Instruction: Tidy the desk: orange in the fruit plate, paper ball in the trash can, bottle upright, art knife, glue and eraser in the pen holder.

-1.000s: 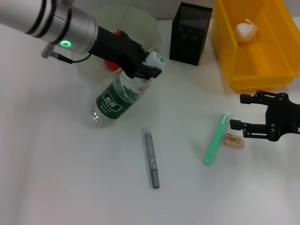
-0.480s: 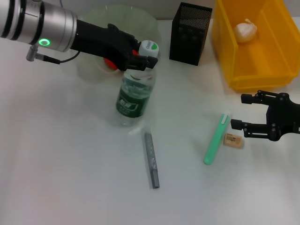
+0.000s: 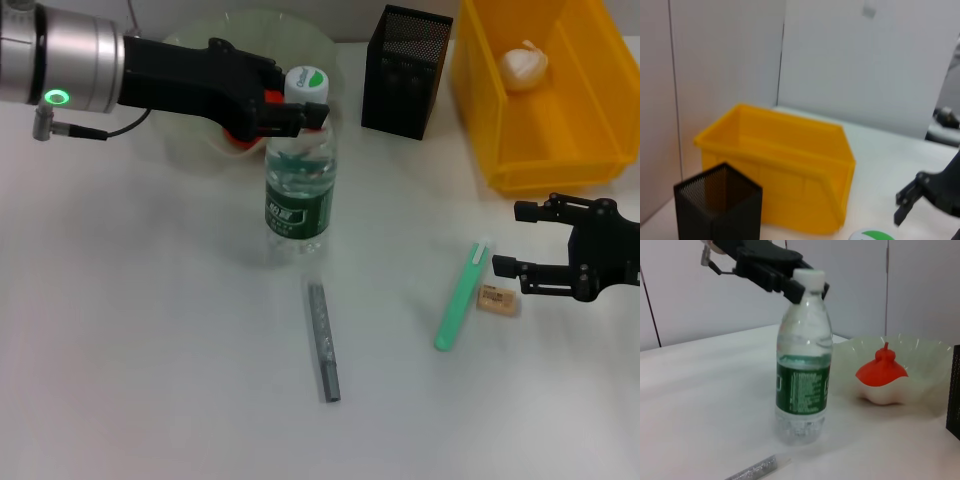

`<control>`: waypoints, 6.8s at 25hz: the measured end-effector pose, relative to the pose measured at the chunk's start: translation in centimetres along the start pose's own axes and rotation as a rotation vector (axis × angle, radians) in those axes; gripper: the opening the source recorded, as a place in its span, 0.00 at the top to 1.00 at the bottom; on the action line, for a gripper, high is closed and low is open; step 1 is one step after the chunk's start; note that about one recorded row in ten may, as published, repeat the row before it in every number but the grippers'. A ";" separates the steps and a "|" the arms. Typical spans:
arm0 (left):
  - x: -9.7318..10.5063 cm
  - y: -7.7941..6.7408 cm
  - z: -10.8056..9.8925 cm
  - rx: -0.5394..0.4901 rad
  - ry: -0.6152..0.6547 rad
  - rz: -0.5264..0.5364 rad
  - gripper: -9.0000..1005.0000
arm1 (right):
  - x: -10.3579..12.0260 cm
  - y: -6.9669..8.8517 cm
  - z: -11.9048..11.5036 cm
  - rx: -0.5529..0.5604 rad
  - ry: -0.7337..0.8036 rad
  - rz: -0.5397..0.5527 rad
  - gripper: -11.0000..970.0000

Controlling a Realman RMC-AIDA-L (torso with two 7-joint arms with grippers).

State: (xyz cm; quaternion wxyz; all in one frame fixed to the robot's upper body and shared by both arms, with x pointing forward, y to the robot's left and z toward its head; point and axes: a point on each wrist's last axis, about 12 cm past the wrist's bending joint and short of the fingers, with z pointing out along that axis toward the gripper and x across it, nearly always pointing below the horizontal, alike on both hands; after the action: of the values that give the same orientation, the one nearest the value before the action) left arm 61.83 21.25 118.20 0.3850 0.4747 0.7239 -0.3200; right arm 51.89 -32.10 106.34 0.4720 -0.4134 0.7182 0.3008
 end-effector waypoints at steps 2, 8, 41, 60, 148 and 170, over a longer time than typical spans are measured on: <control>0.6 -0.2 -1.1 0.009 -0.074 0.012 0.56 | 0.0 0.0 0.0 -0.001 -0.001 0.000 0.19; 2.0 0.0 -2.9 -0.032 -0.135 -0.005 0.56 | 0.0 0.1 0.1 -0.003 -0.004 0.001 0.19; 10.7 0.6 -7.3 -0.363 -0.334 -0.076 0.56 | -0.1 0.1 0.3 0.000 -0.013 0.003 0.19; 11.9 0.9 -6.1 -0.433 -0.309 -0.082 0.56 | -0.1 0.2 0.3 -0.003 -0.011 0.004 0.19; 18.8 -8.7 -1.3 0.031 -0.197 0.038 0.20 | -14.5 -2.0 -0.2 -0.132 0.327 0.328 0.19; 18.0 -8.4 -0.7 0.035 -0.215 0.038 0.20 | -19.6 -1.8 10.6 0.175 1.053 0.427 0.19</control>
State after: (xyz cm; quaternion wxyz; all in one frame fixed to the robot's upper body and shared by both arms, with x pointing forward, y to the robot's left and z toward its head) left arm 49.23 26.90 103.87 0.4582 0.4580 0.6635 -0.3742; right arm 62.19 -18.19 120.52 0.0118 -0.3129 0.9461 0.0826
